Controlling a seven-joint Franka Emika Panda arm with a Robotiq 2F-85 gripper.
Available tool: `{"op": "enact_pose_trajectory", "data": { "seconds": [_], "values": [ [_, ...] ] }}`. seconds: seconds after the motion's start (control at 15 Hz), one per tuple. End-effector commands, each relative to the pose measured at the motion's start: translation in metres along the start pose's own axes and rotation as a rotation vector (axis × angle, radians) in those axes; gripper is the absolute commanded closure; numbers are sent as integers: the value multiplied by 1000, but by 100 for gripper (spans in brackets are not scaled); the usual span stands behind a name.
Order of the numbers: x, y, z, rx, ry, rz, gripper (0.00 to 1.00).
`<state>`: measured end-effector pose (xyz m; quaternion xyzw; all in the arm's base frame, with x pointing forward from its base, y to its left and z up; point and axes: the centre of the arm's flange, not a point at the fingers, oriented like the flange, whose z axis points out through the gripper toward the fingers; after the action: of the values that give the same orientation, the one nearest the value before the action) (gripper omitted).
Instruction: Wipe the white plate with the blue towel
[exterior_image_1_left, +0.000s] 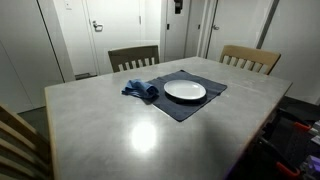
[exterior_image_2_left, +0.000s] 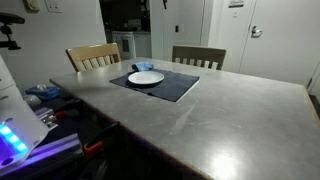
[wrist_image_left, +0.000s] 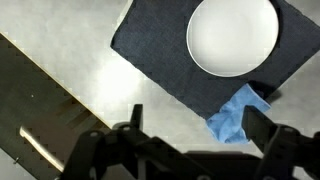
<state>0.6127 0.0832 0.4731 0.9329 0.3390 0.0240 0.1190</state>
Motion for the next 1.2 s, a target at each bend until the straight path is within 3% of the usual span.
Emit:
{"op": "enact_pose_trajectory", "data": {
  "seconds": [0.0,0.6,1.13],
  "values": [
    [0,0,0,0,1,0,0],
    [60,18,46,193,75,-29,0],
    [99,1,86,259,97,46,0]
  ]
}}
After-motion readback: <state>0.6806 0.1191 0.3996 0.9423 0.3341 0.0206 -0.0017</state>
